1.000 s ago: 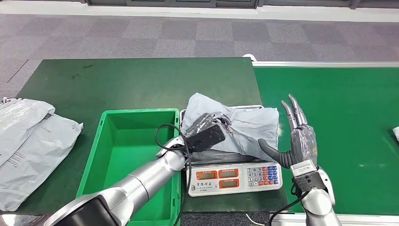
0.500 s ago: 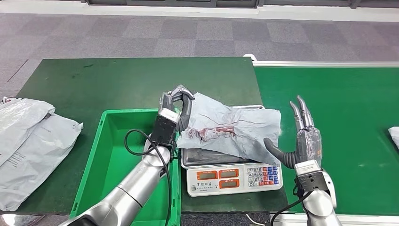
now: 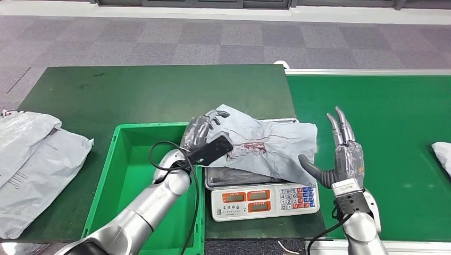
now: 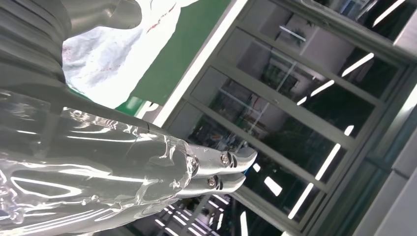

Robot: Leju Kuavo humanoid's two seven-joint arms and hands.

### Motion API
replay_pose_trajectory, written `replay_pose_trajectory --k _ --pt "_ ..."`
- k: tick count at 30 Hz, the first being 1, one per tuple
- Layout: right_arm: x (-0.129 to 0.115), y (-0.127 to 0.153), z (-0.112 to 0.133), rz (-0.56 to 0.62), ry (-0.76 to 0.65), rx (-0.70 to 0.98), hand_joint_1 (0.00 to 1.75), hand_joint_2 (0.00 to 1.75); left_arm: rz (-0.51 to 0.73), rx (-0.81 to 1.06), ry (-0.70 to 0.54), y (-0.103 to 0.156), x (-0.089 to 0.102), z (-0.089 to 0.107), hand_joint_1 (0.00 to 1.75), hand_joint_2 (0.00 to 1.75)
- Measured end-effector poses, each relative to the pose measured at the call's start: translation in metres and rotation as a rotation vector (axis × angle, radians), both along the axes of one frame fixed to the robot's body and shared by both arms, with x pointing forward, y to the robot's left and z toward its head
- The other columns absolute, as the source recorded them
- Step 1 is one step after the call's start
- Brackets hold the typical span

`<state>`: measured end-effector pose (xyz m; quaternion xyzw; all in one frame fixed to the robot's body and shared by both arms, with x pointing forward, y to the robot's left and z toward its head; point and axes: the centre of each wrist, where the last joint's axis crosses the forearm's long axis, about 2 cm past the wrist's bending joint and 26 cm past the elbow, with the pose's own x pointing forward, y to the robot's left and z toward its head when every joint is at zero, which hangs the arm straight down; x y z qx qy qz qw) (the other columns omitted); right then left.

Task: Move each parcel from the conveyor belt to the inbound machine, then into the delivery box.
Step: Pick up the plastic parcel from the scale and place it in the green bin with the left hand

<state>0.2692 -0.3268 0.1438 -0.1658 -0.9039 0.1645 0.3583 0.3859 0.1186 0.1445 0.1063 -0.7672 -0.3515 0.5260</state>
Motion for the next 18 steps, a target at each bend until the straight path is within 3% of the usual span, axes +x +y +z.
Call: replay_pose_trajectory --k 7,11,15,16,18 --pt "0.005 -0.001 -0.002 0.011 0.018 -0.025 0.0 1.75 -0.059 0.283 0.208 -0.019 -0.004 -0.014 0.0 1.75" --pt "0.005 -0.001 -0.004 0.015 0.03 -0.039 0.0 1.75 -0.07 0.404 0.309 -0.023 -0.001 -0.013 0.0 1.75" --pt "0.005 0.001 -0.006 0.022 0.04 -0.054 0.0 1.75 -0.037 0.503 0.333 -0.025 0.002 -0.008 0.0 1.75" --pt "0.006 0.002 -0.006 0.023 0.041 -0.057 0.0 1.75 -0.021 0.531 0.328 -0.025 0.003 -0.008 0.1 1.75" --pt "0.007 0.004 -0.005 0.026 0.048 -0.066 0.0 1.75 0.016 0.594 0.312 -0.025 0.003 -0.007 0.98 1.75"
